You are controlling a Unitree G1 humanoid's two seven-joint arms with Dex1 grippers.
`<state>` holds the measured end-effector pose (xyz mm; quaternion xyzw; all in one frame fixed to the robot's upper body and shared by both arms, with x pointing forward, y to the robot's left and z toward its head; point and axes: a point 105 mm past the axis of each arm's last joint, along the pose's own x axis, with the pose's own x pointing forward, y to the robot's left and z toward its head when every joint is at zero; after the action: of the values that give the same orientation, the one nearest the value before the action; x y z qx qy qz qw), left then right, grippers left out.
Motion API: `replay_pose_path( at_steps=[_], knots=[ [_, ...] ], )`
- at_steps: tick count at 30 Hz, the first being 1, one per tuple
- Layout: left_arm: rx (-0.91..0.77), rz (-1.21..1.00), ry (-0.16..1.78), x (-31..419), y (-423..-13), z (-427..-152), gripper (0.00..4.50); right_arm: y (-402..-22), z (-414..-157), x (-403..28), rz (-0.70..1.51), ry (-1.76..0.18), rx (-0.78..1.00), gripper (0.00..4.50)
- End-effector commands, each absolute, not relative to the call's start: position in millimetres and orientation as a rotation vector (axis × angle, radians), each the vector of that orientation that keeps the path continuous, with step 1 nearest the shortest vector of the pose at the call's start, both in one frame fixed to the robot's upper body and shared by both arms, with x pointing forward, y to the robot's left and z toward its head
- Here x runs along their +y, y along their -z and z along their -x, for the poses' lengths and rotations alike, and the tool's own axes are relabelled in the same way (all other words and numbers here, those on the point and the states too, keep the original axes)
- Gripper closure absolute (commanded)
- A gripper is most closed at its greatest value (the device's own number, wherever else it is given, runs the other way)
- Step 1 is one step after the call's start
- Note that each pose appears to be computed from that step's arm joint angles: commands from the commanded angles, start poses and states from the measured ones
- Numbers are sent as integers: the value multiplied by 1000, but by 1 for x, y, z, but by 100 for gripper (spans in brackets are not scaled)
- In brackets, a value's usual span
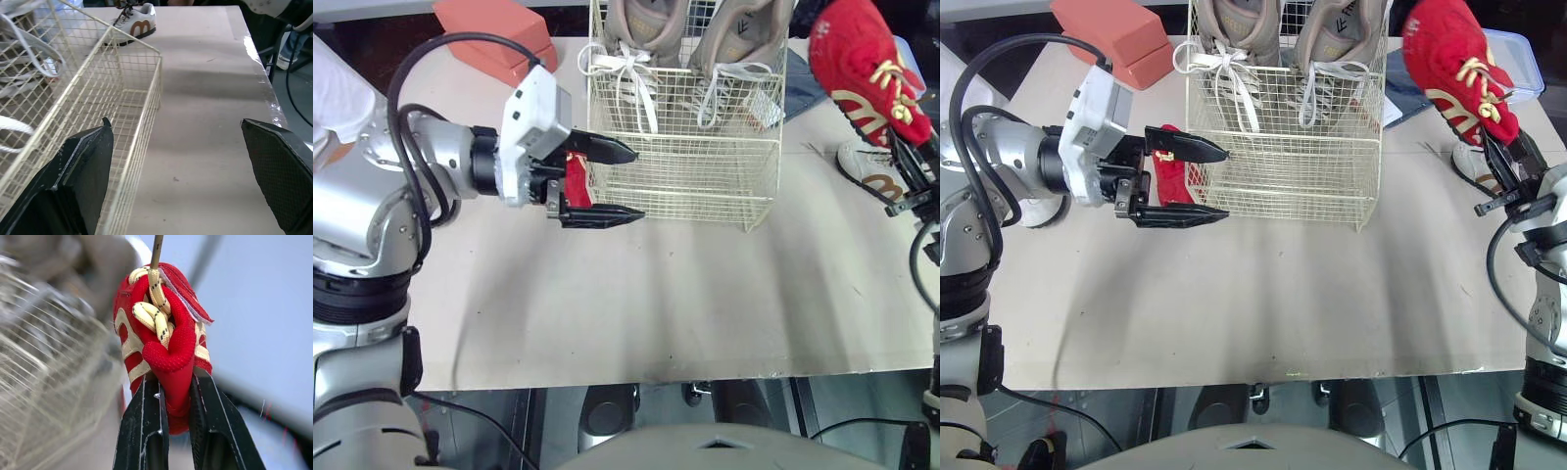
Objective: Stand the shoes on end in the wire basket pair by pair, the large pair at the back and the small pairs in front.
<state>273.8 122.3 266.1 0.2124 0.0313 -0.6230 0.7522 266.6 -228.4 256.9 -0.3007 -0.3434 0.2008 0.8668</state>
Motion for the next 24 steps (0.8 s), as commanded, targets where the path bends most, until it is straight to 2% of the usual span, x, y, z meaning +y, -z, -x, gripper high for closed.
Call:
replay_pose_path(
  at_steps=[1,4,7,14,21,24],
  knots=[
    [16,-509,1360,125,-278,-273,0,-271,-243,-197,936,-560,-914,442],
    [9,-512,1382,128,-280,-271,0,-255,-237,-177,1176,-711,-972,442],
    [2,-515,1388,129,-283,-271,0,-243,-234,-162,1302,-818,-1040,442],
    [38,-531,1439,126,-276,-267,0,-236,-230,-139,1353,-931,-1175,442],
    [147,-625,1528,121,-263,-265,0,-223,-241,-129,1473,-1068,-1122,442],
    [165,-695,1583,111,-259,-269,0,-229,-240,-121,1510,-1094,-1193,442]
  ],
)
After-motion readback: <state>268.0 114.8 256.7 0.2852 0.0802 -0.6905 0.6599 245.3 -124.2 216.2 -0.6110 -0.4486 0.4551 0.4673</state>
